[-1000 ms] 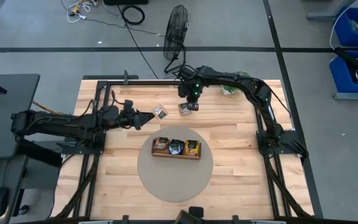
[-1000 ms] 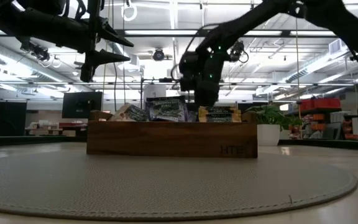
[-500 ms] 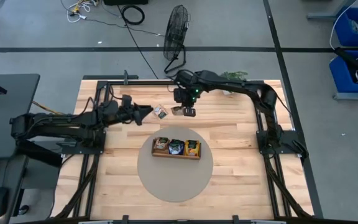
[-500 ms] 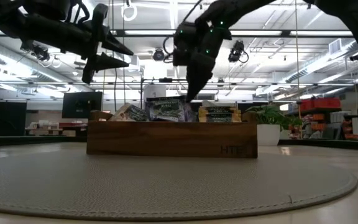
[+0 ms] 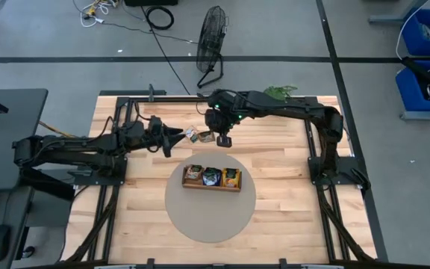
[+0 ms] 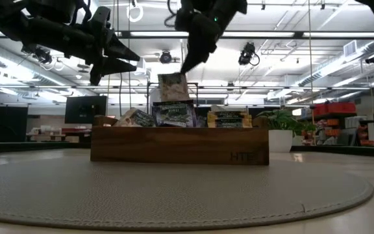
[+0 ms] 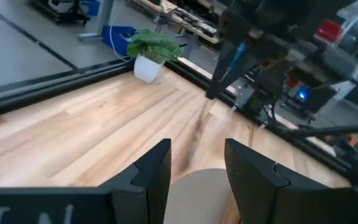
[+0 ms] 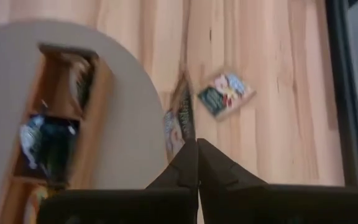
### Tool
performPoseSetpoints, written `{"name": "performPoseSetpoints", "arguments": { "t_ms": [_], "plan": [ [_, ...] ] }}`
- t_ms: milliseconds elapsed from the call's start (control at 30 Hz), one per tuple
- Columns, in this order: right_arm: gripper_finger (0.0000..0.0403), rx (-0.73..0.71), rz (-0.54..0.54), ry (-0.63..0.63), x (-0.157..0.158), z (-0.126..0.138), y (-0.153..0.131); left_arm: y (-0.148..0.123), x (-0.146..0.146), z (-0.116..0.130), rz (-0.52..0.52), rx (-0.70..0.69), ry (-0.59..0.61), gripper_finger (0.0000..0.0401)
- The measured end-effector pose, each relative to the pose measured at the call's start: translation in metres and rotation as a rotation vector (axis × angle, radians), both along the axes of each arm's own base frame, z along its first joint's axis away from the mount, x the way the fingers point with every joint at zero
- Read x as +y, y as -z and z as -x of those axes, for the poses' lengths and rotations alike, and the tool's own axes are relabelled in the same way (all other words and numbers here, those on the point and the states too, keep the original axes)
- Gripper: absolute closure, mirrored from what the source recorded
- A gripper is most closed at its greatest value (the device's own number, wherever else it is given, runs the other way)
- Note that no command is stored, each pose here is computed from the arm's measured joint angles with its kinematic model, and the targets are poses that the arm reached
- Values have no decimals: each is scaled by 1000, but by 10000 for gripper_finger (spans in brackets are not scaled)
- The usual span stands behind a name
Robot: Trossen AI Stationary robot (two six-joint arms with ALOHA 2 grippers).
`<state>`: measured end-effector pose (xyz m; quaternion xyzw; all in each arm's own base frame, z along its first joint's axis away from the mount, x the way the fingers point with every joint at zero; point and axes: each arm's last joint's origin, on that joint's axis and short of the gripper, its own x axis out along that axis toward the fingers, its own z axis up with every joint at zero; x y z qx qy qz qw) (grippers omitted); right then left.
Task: Pick & Place Tea
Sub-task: Put the brown tea bag into the left section of the wooden organizer
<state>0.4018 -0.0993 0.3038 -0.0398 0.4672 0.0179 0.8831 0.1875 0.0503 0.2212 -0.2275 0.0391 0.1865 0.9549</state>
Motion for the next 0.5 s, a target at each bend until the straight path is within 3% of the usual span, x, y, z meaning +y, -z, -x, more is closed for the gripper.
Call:
{"name": "performPoseSetpoints", "arguments": {
  "t_ms": [233,500],
  "plan": [
    [403,-48,-3,-12,23,-6,-6,-3,-2,-1,-66,3,44,247],
    [403,-92,9,12,29,-11,-9,-13,-6,-12,-148,33,179,247]
  ]
}}
